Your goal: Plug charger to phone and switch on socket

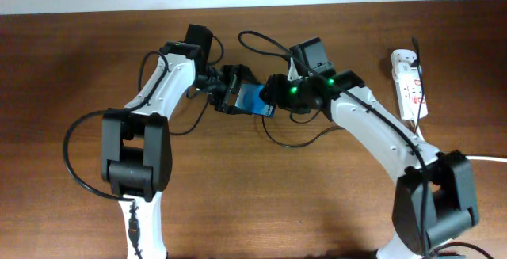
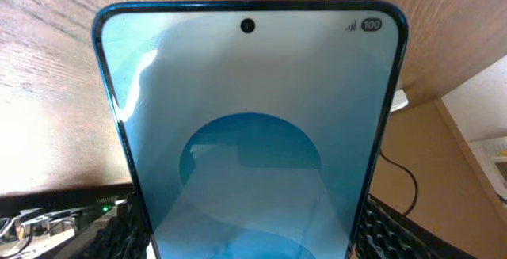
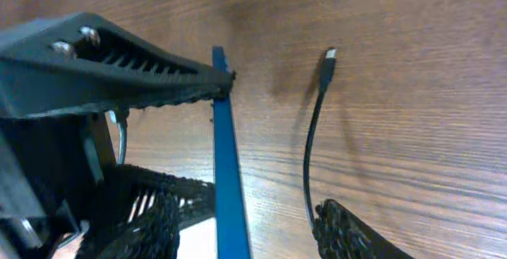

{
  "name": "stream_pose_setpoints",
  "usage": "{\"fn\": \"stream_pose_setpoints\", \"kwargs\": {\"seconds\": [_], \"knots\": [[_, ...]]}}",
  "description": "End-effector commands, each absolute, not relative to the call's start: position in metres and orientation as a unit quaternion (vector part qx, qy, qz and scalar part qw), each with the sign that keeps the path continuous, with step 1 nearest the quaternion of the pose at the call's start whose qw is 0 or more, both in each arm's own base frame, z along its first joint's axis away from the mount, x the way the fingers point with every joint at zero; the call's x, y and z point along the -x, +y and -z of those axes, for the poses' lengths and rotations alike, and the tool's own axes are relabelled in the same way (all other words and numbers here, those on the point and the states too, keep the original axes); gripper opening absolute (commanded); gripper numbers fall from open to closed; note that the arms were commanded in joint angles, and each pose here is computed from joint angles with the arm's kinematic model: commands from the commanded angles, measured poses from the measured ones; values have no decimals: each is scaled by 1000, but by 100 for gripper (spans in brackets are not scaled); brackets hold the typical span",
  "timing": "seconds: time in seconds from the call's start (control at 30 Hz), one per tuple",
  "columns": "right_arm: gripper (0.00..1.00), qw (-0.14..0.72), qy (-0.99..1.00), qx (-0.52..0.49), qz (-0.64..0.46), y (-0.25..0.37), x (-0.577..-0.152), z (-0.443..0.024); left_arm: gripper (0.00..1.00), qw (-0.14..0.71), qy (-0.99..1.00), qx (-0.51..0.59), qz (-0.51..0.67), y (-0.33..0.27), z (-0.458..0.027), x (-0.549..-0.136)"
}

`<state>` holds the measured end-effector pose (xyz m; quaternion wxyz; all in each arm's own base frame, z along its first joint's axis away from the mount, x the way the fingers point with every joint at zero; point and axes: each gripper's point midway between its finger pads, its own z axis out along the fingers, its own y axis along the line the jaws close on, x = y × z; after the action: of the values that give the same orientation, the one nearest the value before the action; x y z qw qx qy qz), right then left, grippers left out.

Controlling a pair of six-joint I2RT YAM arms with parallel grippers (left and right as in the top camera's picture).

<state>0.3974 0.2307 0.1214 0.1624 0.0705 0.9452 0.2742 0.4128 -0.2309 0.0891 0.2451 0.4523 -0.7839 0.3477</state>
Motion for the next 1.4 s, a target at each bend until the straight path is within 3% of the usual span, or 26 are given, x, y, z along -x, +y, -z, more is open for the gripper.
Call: {"fn": "stream_pose_setpoints", "kwargs": {"seconds": [0.0,0.2,0.4,0.67,0.77,1.07,1.27,1.37], "knots": [[56,191,948,-70,-244,236,-403,-122,0,265,-773,-441,-370,-242,-104,-412],[49,209,949,-62,-230,244,-405,-119,0,266,-774,-441,-369,-243,-103,-411],[35,203,951,-54,-229,252,-403,-111,0,266,-774,-441,-369,-243,-103,-411],[33,204,951,-52,-227,251,-403,-111,0,266,-774,-441,-369,-243,-103,-411],[21,202,952,-52,-225,251,-402,-110,0,266,-774,-441,-369,-243,-103,-411],[4,201,951,-52,-227,251,-402,-111,0,272,-770,-438,-374,-245,-106,-410],[4,220,945,-62,-234,241,-408,-128,0,271,-771,-438,-375,-244,-106,-411],[4,240,937,-82,-240,220,-416,-148,12,267,-774,-432,-378,-243,-106,-411]]}}
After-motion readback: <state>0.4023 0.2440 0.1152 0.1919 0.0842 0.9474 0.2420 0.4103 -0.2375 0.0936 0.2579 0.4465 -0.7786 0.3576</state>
